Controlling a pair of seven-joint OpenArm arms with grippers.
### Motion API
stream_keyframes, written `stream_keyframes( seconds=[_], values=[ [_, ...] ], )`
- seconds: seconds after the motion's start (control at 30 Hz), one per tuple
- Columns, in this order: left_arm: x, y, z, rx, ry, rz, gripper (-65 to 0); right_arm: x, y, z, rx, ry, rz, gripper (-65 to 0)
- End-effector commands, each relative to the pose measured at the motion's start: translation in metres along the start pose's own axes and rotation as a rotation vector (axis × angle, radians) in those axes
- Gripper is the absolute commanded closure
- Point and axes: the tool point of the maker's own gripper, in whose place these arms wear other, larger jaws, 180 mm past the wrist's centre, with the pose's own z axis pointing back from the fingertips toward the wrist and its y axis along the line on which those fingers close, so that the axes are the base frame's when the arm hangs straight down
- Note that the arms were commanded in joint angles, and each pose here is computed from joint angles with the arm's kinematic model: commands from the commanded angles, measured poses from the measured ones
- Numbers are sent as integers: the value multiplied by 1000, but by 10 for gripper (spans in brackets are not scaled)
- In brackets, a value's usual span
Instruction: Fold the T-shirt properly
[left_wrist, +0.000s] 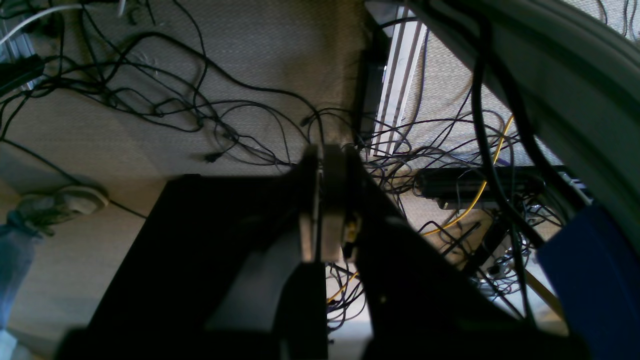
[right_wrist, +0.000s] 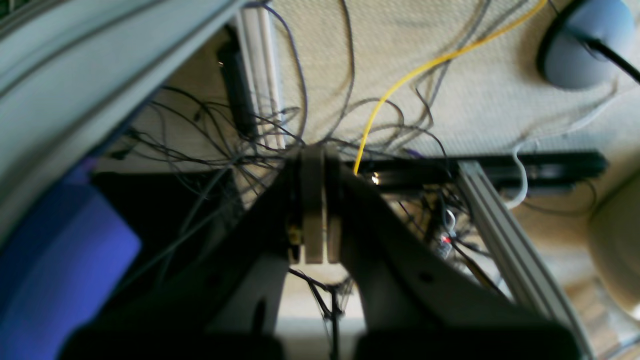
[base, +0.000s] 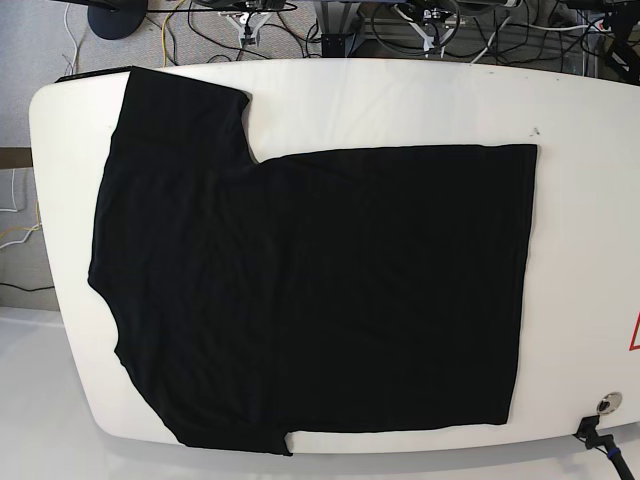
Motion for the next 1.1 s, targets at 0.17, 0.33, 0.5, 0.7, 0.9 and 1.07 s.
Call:
stream_keyframes(
  seconds=[0.17,0.33,0.5,0.7,0.9,1.07],
  values=[
    [13,4,1,1,-24,3,-1,-2,0,0,17,-17,-4,0],
    [11,6,1,6,-20,2,-4,-4,4,0,49,-18,-8,0],
    [9,8,1,7,-18,-1,-4,-4,4,1,67,-22,-4,0],
    [6,10,1,12,-18,-6,-1,-9,-9,1,40,-16,-1,-1],
    [9,11,1,10,-30,-5,0,-10,-12,1,34,-20,-3,0],
    [12,5,1,1,-46,-2,0,-1,-9,1,39,-45,1,0]
  ],
)
